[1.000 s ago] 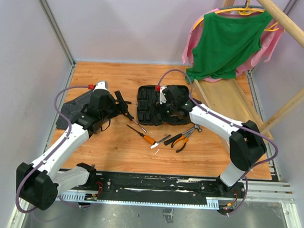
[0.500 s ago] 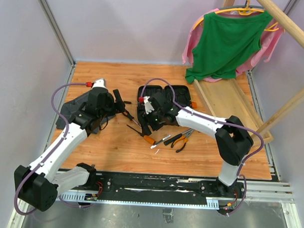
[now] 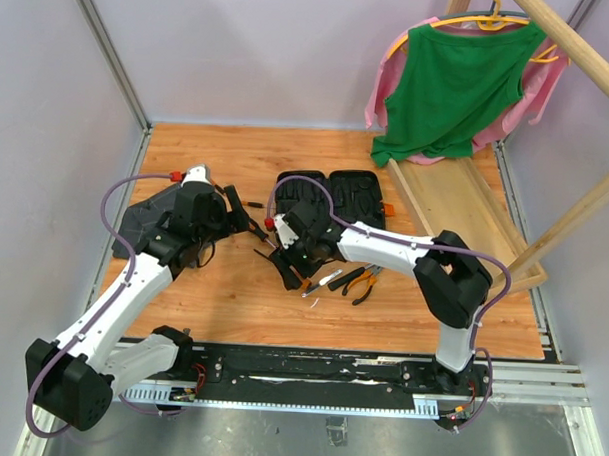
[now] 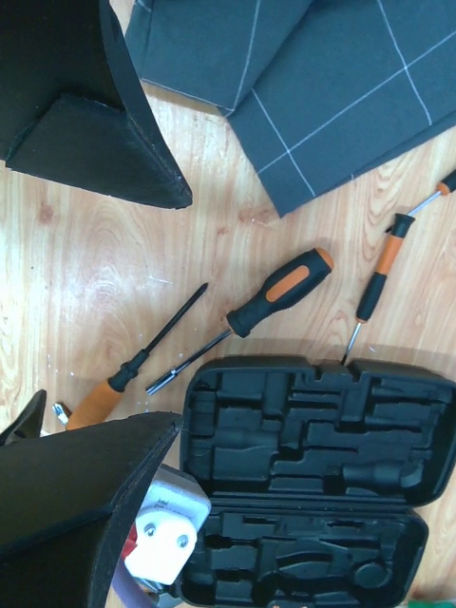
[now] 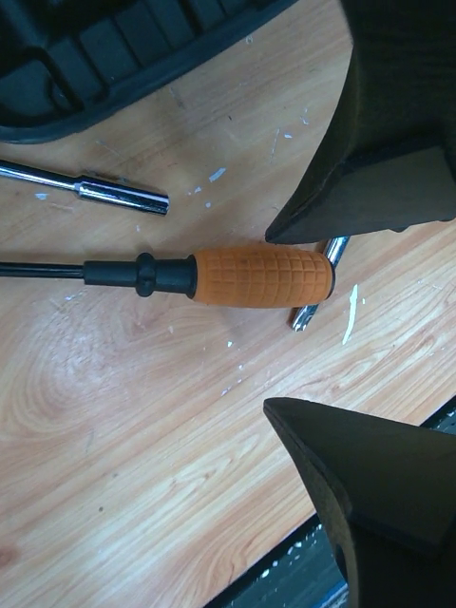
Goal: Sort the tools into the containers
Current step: Pick up the screwdriver from the center of the board.
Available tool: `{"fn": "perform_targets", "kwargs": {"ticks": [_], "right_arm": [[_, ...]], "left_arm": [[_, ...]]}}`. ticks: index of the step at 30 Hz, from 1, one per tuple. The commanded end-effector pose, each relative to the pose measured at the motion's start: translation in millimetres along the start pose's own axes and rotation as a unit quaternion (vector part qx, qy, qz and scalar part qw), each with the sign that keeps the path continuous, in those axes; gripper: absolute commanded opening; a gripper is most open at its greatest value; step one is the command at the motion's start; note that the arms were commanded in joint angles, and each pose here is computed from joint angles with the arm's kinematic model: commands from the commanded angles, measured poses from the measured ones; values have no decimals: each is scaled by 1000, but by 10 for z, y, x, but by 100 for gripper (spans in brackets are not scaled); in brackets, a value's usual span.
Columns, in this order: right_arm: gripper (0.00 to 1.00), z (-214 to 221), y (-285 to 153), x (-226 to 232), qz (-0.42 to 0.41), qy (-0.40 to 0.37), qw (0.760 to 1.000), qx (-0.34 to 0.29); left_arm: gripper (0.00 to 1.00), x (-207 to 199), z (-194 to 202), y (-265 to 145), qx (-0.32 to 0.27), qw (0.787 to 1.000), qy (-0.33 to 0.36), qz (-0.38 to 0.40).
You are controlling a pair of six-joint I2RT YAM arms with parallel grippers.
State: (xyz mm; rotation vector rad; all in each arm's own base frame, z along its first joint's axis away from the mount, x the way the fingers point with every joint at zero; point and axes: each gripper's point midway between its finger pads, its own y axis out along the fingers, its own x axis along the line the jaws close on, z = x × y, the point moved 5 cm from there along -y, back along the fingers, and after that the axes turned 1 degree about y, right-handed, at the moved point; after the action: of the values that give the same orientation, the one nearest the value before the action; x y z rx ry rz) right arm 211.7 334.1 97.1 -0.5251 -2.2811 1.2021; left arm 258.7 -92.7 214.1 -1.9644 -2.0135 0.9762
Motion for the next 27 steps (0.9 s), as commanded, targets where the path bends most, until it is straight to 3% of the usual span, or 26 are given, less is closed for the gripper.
{"fn": "perform_targets", "kwargs": {"ticks": [1, 15, 21, 27], "right_arm": [[66, 139, 73, -35, 20, -17, 999, 31], [54, 241, 253, -106, 25, -23, 997, 64], [57, 246, 247, -114, 32, -21, 997, 61], [64, -146, 76, -60, 36, -41, 998, -8]], "left_arm": [[92, -12, -16, 5, -11, 1000, -17, 10], [92, -10, 97, 66, -1, 999, -32, 17], [92, -8, 131, 94, 4, 999, -34, 17], [91, 32, -32, -58, -32, 999, -45, 1]]}}
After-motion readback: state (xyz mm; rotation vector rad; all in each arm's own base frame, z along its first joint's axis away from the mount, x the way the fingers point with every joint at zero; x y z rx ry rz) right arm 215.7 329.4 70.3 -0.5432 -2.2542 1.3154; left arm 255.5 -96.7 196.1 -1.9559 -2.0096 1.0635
